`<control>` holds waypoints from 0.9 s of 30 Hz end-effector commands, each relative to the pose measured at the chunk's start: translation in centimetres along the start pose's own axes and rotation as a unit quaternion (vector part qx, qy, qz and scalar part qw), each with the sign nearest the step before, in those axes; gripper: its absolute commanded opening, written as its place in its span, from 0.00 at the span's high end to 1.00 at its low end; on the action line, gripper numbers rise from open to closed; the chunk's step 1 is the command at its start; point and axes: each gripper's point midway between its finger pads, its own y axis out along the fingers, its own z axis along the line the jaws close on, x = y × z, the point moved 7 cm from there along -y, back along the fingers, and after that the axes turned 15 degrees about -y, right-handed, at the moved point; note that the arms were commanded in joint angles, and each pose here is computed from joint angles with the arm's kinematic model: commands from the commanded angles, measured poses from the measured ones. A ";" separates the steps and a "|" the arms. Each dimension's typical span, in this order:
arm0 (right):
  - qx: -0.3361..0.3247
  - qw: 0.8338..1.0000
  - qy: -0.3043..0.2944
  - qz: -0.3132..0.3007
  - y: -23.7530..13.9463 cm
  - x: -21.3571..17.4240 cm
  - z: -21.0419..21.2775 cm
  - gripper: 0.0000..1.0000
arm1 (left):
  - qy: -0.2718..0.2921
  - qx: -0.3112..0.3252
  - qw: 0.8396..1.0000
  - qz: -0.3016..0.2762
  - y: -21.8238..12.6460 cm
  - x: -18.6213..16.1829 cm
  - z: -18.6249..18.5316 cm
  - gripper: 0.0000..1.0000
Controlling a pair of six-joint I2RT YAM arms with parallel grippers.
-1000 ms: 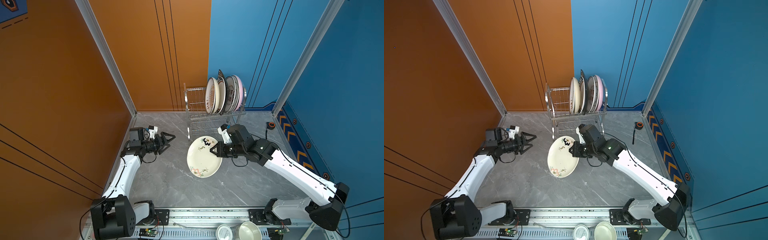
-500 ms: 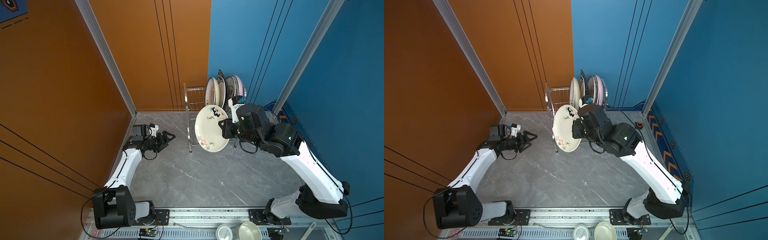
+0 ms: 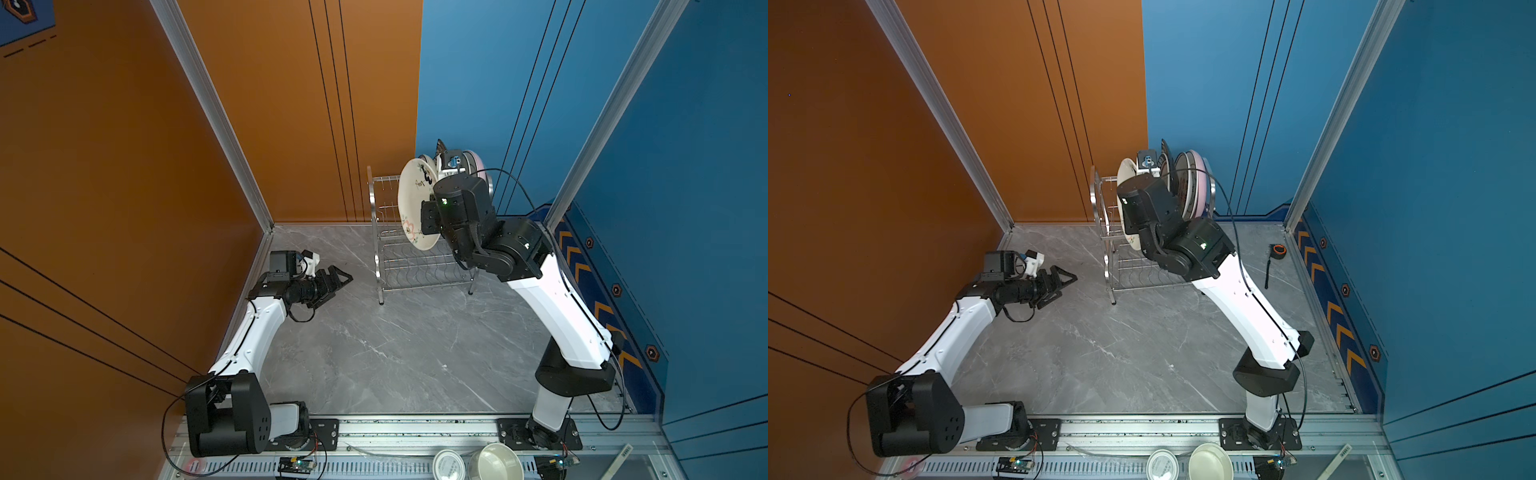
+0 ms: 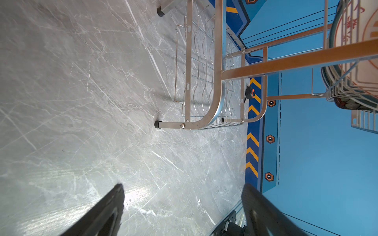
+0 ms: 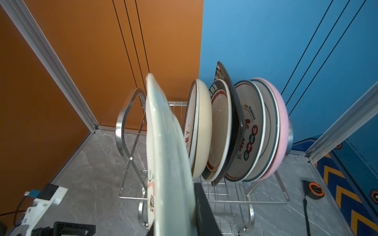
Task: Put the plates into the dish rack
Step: 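Carry the upright floral plate with the right gripper into the front rack slot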
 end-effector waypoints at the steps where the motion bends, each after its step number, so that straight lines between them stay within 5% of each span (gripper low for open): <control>1: -0.068 0.992 0.047 -0.094 -0.7 4.1 -2.0 1.00 | 0.016 0.009 1.000 -0.004 -0.3 -0.1 -0.4 0.09; 27: -0.167 0.982 0.005 -0.088 10.7 1.7 1.3 1.00 | 0.007 0.027 1.000 -0.010 0.0 0.4 0.5 0.06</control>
